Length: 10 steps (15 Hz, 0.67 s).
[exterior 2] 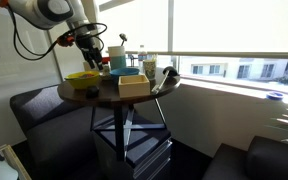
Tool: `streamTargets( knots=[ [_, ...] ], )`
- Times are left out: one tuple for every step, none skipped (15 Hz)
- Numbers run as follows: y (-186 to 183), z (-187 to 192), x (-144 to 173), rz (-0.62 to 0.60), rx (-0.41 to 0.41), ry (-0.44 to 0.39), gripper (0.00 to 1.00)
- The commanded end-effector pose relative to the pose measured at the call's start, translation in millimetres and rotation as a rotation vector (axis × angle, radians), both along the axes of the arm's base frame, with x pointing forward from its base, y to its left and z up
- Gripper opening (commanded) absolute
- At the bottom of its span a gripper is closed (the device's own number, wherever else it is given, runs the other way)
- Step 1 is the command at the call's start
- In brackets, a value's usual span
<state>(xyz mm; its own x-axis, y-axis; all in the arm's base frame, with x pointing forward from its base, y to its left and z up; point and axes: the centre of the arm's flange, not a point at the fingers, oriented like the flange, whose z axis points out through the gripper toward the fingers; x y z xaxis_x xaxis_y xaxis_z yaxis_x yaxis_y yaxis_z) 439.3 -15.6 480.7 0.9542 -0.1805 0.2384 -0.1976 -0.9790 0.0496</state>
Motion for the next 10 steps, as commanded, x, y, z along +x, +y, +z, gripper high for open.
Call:
streamTargets(
  knots=[
    [0.0,0.0,0.0,0.000,0.000,0.000,1.00],
    [0.0,0.0,0.0,0.000,0.000,0.000,1.00],
    [0.0,0.0,0.0,0.000,0.000,0.000,1.00],
    [0.0,0.0,0.0,0.000,0.000,0.000,1.00],
    [0.0,0.0,0.0,0.000,0.000,0.000,1.00],
    [0.0,0.0,0.0,0.000,0.000,0.000,1.00],
    [0.0,0.0,0.0,0.000,0.000,0.000,1.00],
    [0.0,0.0,0.0,0.000,0.000,0.000,1.00],
    [0.0,0.0,0.0,0.000,0.000,0.000,1.00],
    [0.0,0.0,0.0,0.000,0.000,0.000,1.00]
  ],
)
